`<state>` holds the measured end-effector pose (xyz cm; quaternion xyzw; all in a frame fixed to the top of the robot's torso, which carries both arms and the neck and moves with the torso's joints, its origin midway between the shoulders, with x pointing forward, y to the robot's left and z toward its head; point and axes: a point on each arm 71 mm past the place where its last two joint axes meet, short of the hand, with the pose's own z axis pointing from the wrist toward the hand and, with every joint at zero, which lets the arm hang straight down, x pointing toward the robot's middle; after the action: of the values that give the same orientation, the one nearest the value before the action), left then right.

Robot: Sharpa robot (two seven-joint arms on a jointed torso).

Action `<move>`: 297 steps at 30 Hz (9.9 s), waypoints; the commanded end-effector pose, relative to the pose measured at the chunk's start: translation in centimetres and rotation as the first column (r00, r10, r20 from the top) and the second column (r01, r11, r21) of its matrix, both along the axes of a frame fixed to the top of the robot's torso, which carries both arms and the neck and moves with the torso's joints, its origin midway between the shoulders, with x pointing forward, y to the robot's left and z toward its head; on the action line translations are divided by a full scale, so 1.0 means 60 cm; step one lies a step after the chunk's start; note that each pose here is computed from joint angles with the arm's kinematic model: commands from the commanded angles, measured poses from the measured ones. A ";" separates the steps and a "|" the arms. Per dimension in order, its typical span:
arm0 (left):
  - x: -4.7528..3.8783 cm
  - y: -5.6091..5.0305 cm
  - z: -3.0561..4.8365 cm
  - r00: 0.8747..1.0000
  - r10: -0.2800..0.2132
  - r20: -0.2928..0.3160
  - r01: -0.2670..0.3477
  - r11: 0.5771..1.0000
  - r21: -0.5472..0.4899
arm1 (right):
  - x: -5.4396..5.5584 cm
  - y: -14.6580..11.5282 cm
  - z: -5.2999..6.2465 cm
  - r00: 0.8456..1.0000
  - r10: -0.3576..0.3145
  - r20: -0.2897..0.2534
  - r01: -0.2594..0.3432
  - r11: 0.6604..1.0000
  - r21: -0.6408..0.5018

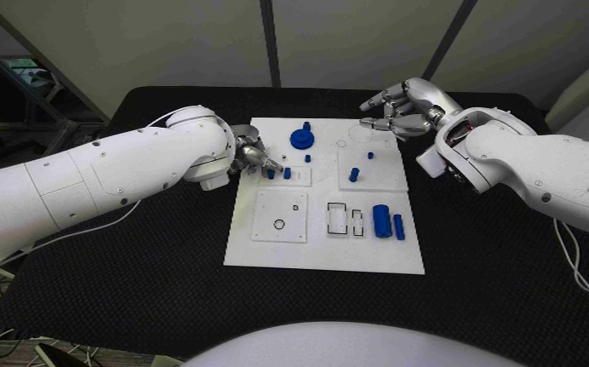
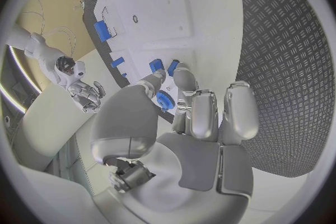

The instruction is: Assemble the parts on the task board

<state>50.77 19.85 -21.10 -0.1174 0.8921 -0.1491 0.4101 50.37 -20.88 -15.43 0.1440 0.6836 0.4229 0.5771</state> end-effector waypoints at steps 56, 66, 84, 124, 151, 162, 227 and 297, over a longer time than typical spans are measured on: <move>0.013 -0.109 0.024 0.757 -0.353 0.549 0.376 0.924 0.074 | 0.003 0.004 0.002 1.000 -0.001 0.028 0.002 1.000 -0.024; 0.014 -0.126 0.017 0.763 -0.385 0.519 0.399 0.913 0.090 | 0.003 0.007 0.002 1.000 0.002 0.028 -0.001 1.000 -0.025; 0.022 -0.136 0.005 0.784 -0.412 0.464 0.407 0.906 0.116 | 0.003 0.010 0.001 1.000 0.008 0.026 -0.007 1.000 -0.024; 0.027 -0.139 -0.014 0.806 -0.417 0.421 0.424 0.902 0.081 | 0.002 0.015 0.001 1.000 0.018 0.022 -0.017 1.000 -0.024; 0.028 -0.137 -0.011 0.809 -0.389 0.440 0.407 0.912 0.058 | 0.002 0.017 0.001 1.000 0.020 0.022 -0.019 1.000 -0.024; 0.025 -0.122 0.006 0.804 -0.350 0.480 0.388 0.921 0.023 | 0.004 0.015 0.000 1.000 0.018 0.022 -0.017 1.000 -0.025; 0.015 -0.027 0.004 0.856 -0.258 0.447 0.304 0.952 -0.034 | 0.007 0.011 -0.001 1.000 0.011 0.023 -0.011 0.999 -0.030; 0.021 0.015 0.024 0.854 -0.173 0.491 0.253 0.962 -0.101 | 0.007 -0.004 -0.012 0.989 0.060 0.132 0.008 0.887 -0.462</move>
<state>52.03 20.73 -20.14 0.0024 0.7707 -0.2650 0.5795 50.89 -21.19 -16.05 0.0215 0.7147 0.3155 0.6239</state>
